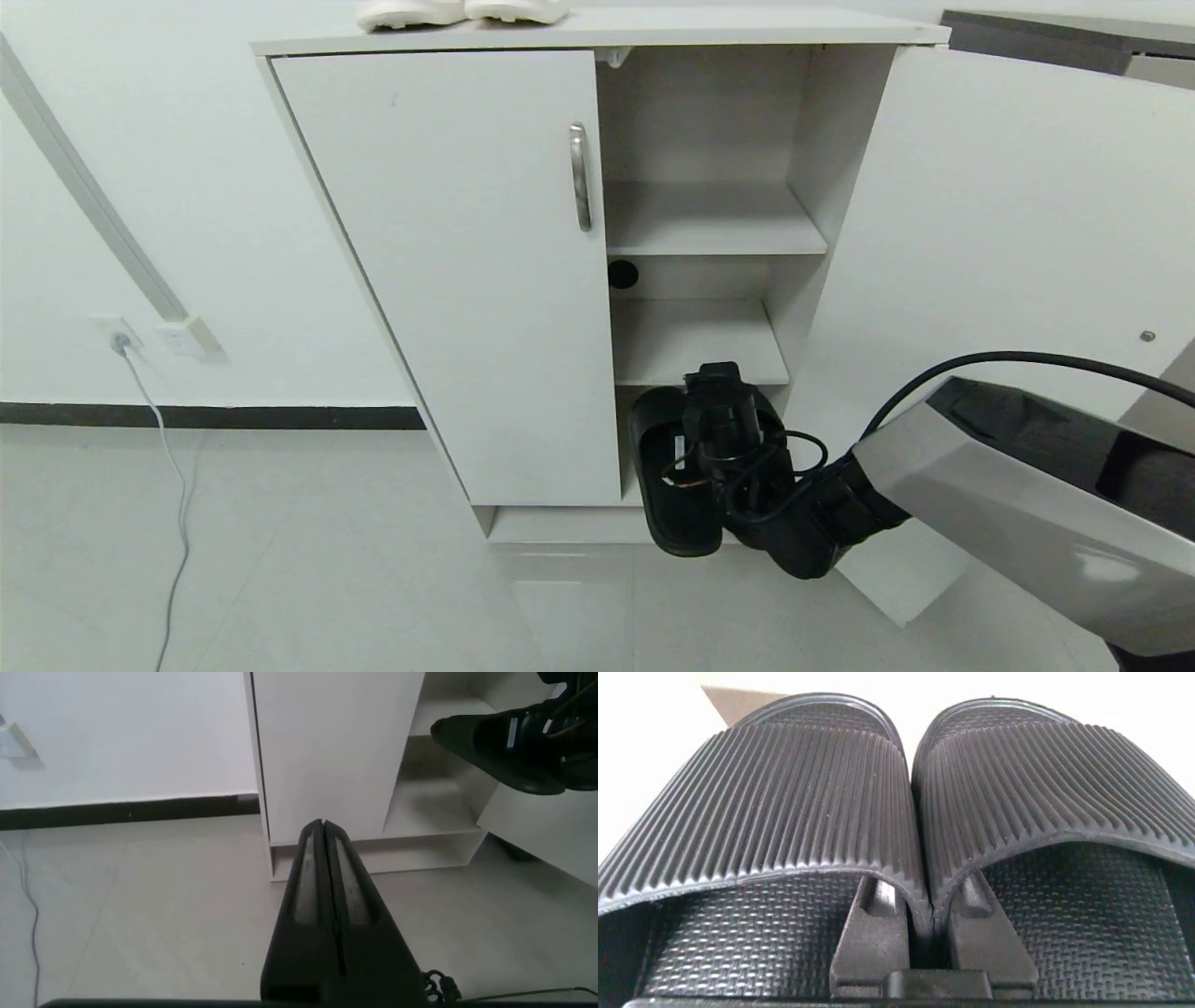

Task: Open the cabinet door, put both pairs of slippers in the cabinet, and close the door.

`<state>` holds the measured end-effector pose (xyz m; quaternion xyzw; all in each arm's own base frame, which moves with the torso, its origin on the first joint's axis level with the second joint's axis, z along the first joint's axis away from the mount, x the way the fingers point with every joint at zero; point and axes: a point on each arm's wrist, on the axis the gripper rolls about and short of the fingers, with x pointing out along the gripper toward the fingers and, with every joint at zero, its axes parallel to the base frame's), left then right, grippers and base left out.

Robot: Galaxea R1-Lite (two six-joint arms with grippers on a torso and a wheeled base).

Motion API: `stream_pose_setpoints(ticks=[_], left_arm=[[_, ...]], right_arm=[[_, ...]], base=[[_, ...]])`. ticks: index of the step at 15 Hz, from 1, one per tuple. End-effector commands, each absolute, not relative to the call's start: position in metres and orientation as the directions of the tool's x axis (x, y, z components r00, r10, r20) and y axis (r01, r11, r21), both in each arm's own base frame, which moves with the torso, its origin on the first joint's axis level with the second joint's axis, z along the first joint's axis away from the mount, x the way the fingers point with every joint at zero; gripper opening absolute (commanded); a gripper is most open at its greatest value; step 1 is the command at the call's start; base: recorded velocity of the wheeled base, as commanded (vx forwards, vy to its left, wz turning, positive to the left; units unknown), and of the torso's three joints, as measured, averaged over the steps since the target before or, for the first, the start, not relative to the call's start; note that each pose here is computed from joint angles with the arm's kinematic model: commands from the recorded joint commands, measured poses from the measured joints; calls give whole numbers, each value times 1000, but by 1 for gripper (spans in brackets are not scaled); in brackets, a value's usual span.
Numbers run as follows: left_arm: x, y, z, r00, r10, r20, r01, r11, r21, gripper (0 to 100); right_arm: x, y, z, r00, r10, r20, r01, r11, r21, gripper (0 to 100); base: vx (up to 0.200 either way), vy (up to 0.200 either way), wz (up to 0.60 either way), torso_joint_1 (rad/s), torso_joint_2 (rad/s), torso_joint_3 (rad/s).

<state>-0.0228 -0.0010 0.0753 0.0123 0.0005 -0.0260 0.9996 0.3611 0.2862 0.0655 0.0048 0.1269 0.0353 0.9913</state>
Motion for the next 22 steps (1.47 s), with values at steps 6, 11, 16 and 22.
stream_pose_setpoints(ticks=[6, 11, 16, 22], left_arm=[[-23, -1, 75, 999, -52, -3, 52, 998, 24, 0], [-23, -1, 75, 999, -52, -3, 52, 998, 23, 0], [-23, -1, 75, 999, -52, -3, 52, 998, 24, 0], [-23, -1, 75, 999, -52, -3, 52, 998, 23, 0]], right_arm=[[366, 286, 68, 994, 53, -99, -50, 998, 33, 0], [373, 279, 68, 998, 34, -52, -33, 999, 21, 0], [376, 278, 61, 997, 34, -63, -33, 999, 14, 0], [374, 281, 66, 999, 47, -27, -46, 998, 35, 0]], base=[[0, 0, 0, 5, 2, -107], [40, 0, 0, 1, 0, 0], [200, 0, 0, -1, 3, 5], [200, 0, 0, 0, 2, 2]])
